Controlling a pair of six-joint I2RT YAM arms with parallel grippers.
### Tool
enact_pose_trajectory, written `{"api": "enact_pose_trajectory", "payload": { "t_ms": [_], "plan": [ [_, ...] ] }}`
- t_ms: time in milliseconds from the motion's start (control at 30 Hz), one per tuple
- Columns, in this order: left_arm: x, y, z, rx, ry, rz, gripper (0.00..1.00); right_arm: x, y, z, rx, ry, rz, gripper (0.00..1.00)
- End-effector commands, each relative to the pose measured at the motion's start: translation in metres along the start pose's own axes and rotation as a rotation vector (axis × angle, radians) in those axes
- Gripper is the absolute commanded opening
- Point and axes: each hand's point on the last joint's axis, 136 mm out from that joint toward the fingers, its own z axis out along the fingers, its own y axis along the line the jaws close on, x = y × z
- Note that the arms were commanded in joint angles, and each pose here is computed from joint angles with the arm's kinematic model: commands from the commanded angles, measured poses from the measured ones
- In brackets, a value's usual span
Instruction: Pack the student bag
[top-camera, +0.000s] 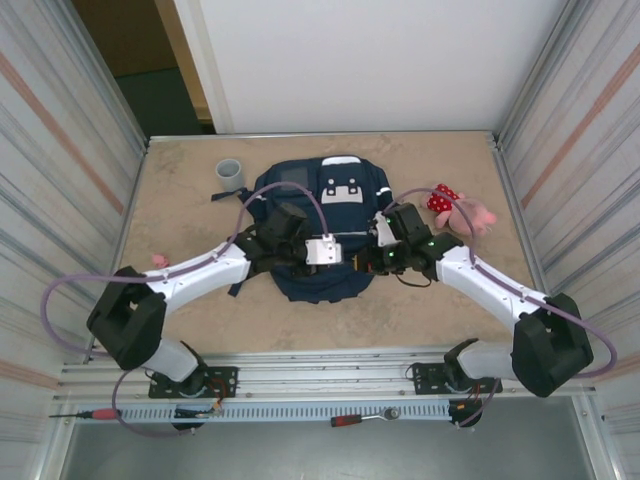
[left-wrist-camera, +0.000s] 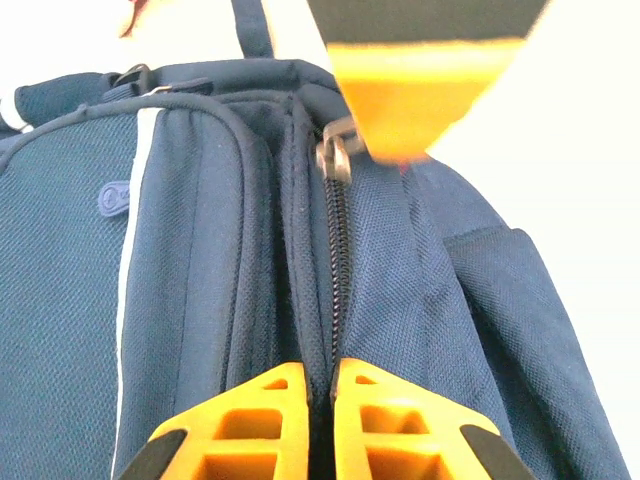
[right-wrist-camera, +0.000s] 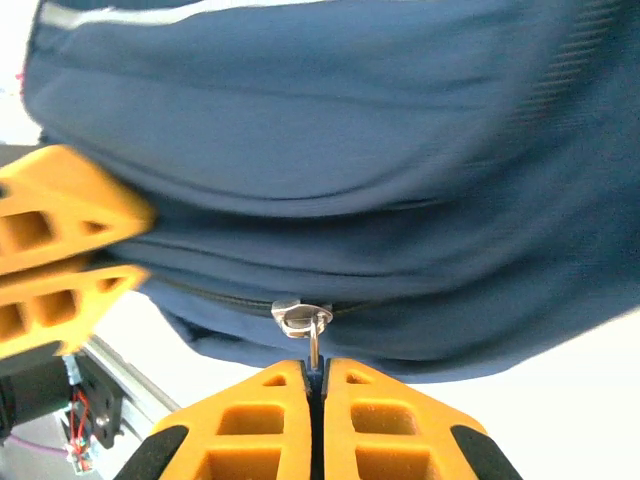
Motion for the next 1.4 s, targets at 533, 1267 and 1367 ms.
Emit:
{"api": "enact_pose_trajectory", "payload": {
  "t_ms": [533,1267,1367],
  "plan": [
    [-0.006,-0.043,-0.056,0.143,-0.151,0.062,0.01,-0.095,-0.1,-0.008,0.122,-0.137,0.124,0.0],
    [0.001,-0.073,-0.072,0.232,-0.153,0.105,0.0,-0.143,-0.151,0.004,0.215,-0.262,0.166,0.0],
    [0.001,-0.076,-0.073,0.235,-0.161,0.114,0.0,-0.145,-0.159,0.002,0.258,-0.277,0.174,0.0]
  ]
}}
